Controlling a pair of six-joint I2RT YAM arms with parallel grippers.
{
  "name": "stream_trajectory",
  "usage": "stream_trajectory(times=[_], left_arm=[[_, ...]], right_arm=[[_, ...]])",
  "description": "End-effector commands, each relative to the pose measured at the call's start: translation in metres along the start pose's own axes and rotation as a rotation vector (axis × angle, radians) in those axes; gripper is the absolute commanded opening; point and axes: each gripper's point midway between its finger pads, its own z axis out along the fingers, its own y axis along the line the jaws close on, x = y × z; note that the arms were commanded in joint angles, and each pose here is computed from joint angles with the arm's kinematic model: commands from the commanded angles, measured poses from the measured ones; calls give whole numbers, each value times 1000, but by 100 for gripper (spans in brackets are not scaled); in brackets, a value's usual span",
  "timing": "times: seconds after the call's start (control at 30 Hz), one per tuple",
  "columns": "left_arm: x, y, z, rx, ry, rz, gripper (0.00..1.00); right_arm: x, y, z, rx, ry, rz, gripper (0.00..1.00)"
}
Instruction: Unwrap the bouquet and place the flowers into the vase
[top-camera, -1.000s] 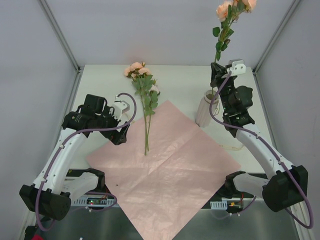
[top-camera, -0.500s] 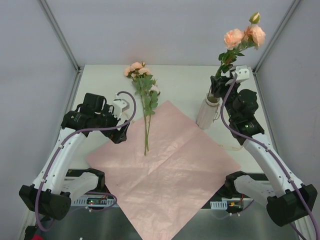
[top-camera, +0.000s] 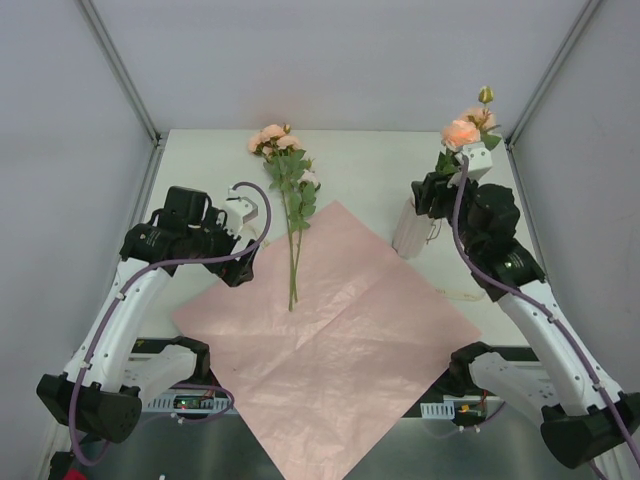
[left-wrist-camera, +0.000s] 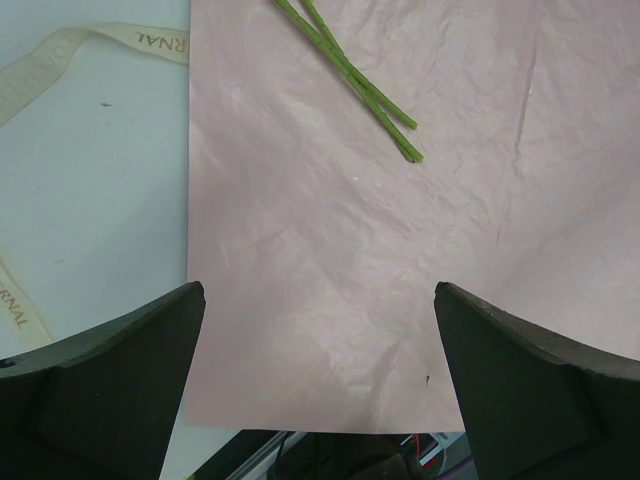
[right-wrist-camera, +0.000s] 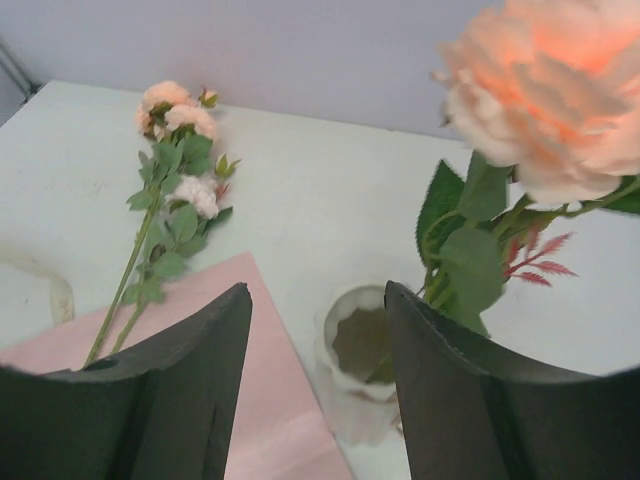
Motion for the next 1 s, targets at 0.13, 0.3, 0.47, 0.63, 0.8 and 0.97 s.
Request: stream_trajectory(times=[0.13,0.3,0.47,0.63,0.8,0.97], left_arm=[[-16,2,-7,-17,-67,14,99],[-20,7,-8,-47,-76,-3,99],[-17,16,-11,-116,-91,-5,99],[-13,15,-13,-125,-126,-3,99],[-14,20,-14,-150,-126,2,99],[-20,19,-15,-143,-131,6,99]], right_arm=[[10,34,-66,-74,169,-6,57],[13,89,-53,-185,217,-33,57],[49,154,-10,-247,384,-57,69],[108,199,29,-238,584,64,96],[143,225,65,-207,643,44,96],[195,234,94,-138,701,-63,79]])
